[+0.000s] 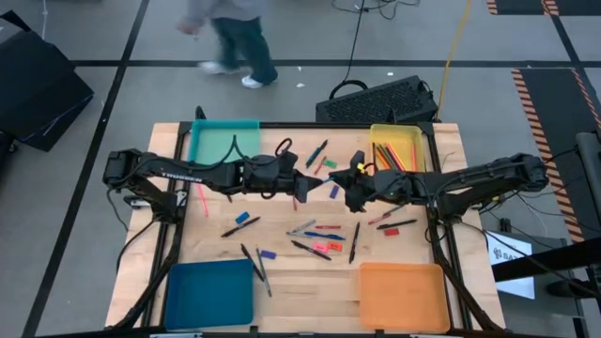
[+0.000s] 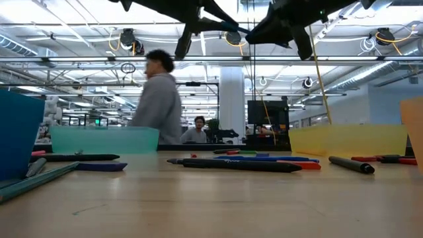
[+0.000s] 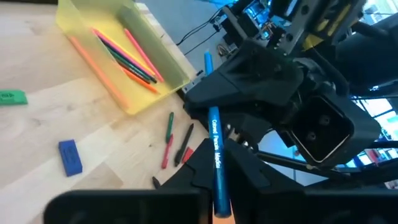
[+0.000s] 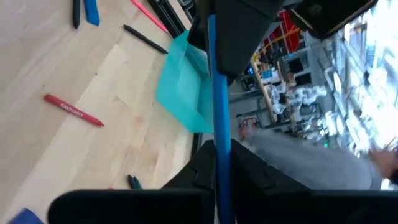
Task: Sort crayons/erasers/pens/pencils in bins
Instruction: Put the light blue pencil into the yellow bin
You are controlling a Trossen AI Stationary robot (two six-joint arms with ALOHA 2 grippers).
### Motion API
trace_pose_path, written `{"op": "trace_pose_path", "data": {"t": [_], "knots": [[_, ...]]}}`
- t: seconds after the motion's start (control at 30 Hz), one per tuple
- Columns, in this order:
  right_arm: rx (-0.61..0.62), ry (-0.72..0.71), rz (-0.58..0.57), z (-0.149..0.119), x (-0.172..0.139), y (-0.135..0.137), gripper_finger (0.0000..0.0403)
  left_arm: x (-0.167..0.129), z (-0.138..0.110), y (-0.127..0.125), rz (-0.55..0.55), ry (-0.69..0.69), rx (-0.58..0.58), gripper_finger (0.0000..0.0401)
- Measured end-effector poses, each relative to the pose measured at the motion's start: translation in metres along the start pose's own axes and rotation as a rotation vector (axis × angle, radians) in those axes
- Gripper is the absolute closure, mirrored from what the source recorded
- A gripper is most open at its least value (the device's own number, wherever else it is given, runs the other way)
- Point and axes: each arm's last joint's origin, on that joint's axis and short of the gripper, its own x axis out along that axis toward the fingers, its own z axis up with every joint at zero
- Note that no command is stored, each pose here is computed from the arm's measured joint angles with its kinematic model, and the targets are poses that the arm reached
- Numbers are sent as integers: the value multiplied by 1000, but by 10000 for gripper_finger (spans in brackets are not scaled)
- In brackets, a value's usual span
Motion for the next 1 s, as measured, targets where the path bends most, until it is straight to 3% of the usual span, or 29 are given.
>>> {"op": "trace_pose_path", "data": {"t": [0.13, 0.27, 0.4, 0.5, 0.77, 1.0], "knots": [[124, 11, 9, 1, -1, -2, 389, 0, 6, 1, -13, -30, 49, 338], [303, 75, 78, 5, -6, -21, 389, -5, 16, 1, -19, -67, 151, 264], [521, 253, 185, -9, -10, -41, 389, -21, 32, 2, 8, -95, 280, 189], [700, 407, 195, -29, -11, -52, 389, -41, 45, 1, 52, -118, 333, 155], [1114, 884, 31, -109, -13, -49, 389, -107, 61, -4, 239, -175, 406, 142], [1294, 1131, -97, -163, -15, -27, 389, -138, 63, -1, 333, -152, 434, 162]]}}
